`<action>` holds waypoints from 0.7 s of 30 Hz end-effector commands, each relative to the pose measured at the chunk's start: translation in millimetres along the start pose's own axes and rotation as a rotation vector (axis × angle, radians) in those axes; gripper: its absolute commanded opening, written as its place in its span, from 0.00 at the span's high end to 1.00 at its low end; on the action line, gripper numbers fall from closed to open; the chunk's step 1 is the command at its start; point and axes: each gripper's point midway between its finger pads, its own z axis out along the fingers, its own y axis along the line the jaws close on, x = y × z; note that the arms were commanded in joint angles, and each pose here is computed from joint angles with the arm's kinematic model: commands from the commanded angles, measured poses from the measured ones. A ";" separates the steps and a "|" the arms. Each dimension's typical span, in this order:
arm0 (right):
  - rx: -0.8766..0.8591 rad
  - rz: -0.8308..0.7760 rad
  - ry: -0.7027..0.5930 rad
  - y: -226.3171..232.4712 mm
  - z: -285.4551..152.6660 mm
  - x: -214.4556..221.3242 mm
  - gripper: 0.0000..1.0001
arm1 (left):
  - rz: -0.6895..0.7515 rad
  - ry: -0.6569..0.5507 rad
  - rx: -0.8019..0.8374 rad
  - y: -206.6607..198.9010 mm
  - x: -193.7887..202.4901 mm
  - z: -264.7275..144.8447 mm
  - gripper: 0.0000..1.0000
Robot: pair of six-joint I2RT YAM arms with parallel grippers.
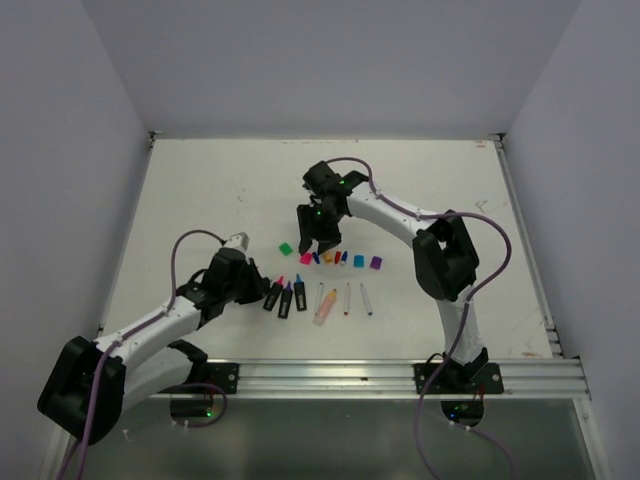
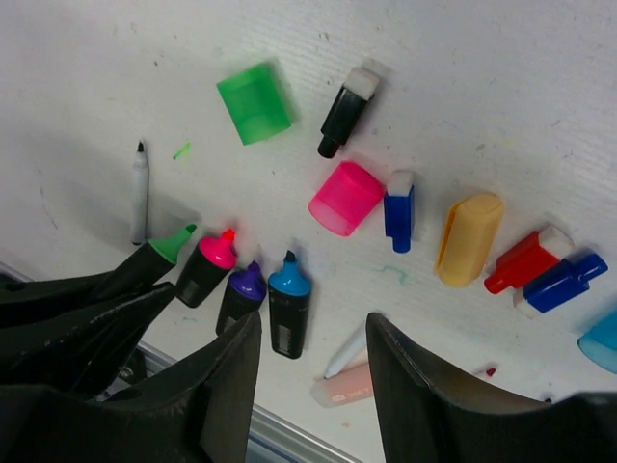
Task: Open the pen caps
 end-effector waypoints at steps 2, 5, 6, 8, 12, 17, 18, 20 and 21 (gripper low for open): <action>-0.020 -0.042 -0.042 1.5 -25.3 3.2 0.48 | -0.097 -0.122 0.177 -26.7 -18.7 -1.5 0.84; -0.007 -0.054 -0.035 -4.2 -29.9 11.3 0.48 | -0.143 -0.164 0.233 -26.4 -17.7 -4.0 0.83; 0.002 -0.056 -0.029 -7.5 -29.5 14.7 0.48 | -0.154 -0.173 0.238 -25.3 -17.8 -4.6 0.83; 0.006 -0.063 -0.029 -8.8 -34.4 17.8 0.48 | -0.177 -0.190 0.245 -20.7 -15.6 -4.1 0.82; 0.015 -0.071 -0.017 -13.3 -36.3 24.8 0.48 | -0.205 -0.228 0.237 -14.3 -20.2 -6.1 0.70; 0.014 -0.081 -0.016 -13.1 -39.4 25.9 0.48 | -0.215 -0.218 0.201 -6.1 -15.3 -1.9 0.38; 0.013 -0.081 -0.017 -12.8 -39.7 25.5 0.48 | -0.217 -0.216 0.202 -6.0 -14.6 -1.4 0.36; 0.014 -0.083 -0.012 -13.0 -39.9 26.2 0.48 | -0.220 -0.211 0.200 -5.0 -12.8 -0.5 0.33; 0.012 -0.085 -0.015 -12.5 -40.8 25.7 0.48 | -0.218 -0.210 0.201 -5.3 -12.8 -1.0 0.32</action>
